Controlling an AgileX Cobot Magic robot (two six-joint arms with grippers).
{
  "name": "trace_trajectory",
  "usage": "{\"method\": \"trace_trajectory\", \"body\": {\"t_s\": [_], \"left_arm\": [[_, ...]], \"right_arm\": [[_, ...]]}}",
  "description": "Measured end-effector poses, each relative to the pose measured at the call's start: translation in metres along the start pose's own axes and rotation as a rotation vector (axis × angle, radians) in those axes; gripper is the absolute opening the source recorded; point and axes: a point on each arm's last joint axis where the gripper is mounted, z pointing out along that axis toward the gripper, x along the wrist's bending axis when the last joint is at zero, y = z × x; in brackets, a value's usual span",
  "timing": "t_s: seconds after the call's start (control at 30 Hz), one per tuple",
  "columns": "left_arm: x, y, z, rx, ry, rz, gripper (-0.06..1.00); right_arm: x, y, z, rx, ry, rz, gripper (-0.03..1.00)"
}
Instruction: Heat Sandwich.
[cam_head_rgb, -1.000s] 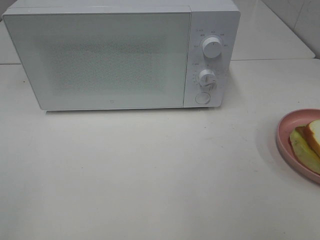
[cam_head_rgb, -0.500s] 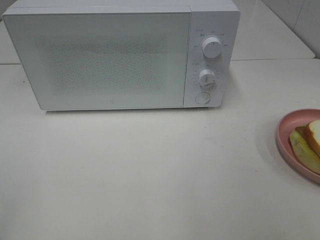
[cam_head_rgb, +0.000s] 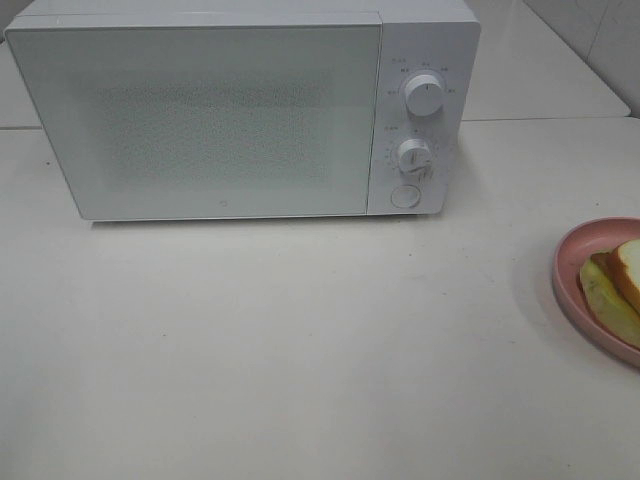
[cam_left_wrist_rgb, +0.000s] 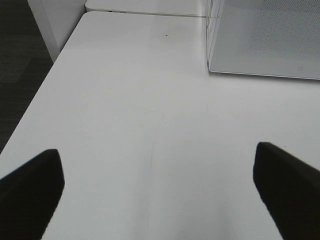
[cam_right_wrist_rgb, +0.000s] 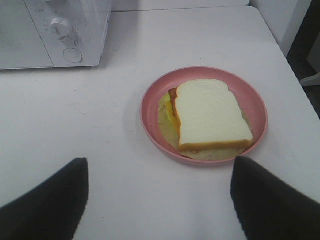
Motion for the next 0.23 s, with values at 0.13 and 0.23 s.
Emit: {"method": "trace_trajectory", "body": {"t_s": [0.13, 0.23], "left_arm": [[0.0000, 0.0000, 0.0000, 0.000, 0.000, 0.000, 0.97], [0.0000, 0.0000, 0.0000, 0.000, 0.000, 0.000, 0.97]], "right_arm": [[0.0000, 0.0000, 0.0000, 0.000, 0.000, 0.000, 0.75], [0.0000, 0.0000, 0.0000, 0.000, 0.000, 0.000, 0.75]]}}
